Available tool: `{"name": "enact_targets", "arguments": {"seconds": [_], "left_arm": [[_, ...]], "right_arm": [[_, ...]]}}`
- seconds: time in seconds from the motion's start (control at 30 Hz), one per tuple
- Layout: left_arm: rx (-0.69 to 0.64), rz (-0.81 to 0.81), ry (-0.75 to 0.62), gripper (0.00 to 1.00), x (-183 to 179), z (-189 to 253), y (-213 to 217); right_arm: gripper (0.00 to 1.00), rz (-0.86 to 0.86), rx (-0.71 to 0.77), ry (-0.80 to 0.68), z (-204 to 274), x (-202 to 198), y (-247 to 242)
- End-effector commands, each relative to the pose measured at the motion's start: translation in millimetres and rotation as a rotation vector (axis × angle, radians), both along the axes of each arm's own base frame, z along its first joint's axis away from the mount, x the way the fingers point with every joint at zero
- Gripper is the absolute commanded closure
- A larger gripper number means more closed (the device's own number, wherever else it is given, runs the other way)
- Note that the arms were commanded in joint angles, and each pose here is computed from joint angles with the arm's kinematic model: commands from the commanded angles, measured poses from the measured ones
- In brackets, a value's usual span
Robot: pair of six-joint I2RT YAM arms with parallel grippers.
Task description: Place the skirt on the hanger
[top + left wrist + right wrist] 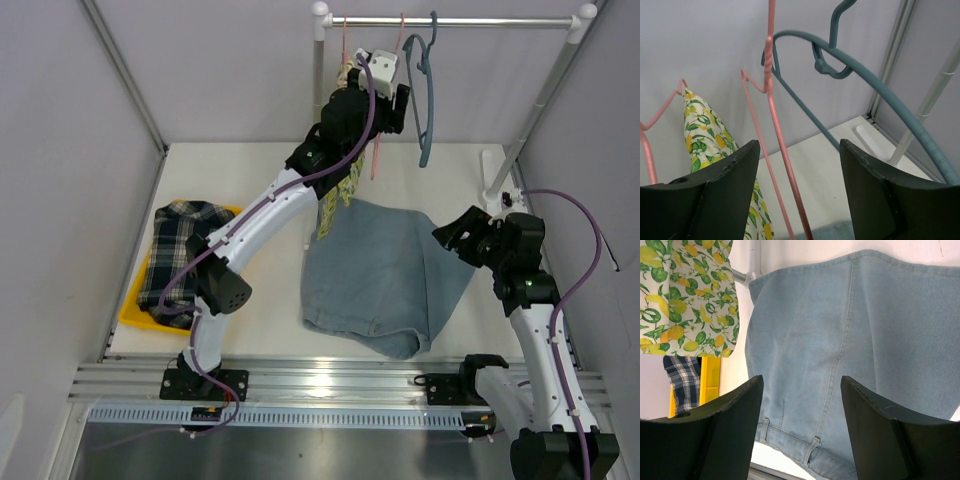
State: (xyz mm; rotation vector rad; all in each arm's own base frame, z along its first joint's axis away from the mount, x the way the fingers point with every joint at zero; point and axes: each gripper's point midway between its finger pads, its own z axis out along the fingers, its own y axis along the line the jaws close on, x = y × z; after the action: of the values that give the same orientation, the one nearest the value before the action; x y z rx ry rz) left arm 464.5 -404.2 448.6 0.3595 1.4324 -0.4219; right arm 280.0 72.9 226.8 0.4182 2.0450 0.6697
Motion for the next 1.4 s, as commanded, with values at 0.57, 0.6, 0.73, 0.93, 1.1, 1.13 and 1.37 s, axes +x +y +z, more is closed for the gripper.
{"name": "enact_targets", "arguments": {"seconds": [0.57, 0.6, 0.73, 0.93, 1.1, 1.13, 1.37], "left_arm": [[-0.051, 0.020, -0.045, 0.37, 6.0, 29.0, 15.3], [-0.052, 0.020, -0.045, 0.36, 5.5, 29.0, 14.8], [-0.056, 0.022, -0.043, 0.36, 5.8, 28.7, 15.0], [-0.086, -0.007, -0.024, 0.36, 7.4, 23.6, 5.4], [-0.085, -0.020, 0.020, 0.37, 14.7, 2.4, -5.7], [-0.090, -0.020, 0.021, 0.37, 15.1, 2.3, -6.3], [-0.128, -0.027, 0.046, 0.41, 20.0, -6.7, -14.1]], "right_arm": [[0.36, 0.036, -0.028, -0.061, 10.4, -4.2, 2.5], [0.36, 0.037, -0.029, -0.060, 9.7, -4.3, 2.5], [0.36, 0.038, -0.034, -0.055, 7.8, -5.5, 2.1], [0.36, 0.040, -0.041, -0.048, 5.4, -6.5, 1.6], [0.37, 0.046, -0.039, -0.041, 3.1, -7.0, 2.5], [0.36, 0.047, -0.041, -0.040, 2.7, -6.8, 2.5], [0.36, 0.053, -0.052, -0.035, 0.2, -7.9, 2.0]]}}
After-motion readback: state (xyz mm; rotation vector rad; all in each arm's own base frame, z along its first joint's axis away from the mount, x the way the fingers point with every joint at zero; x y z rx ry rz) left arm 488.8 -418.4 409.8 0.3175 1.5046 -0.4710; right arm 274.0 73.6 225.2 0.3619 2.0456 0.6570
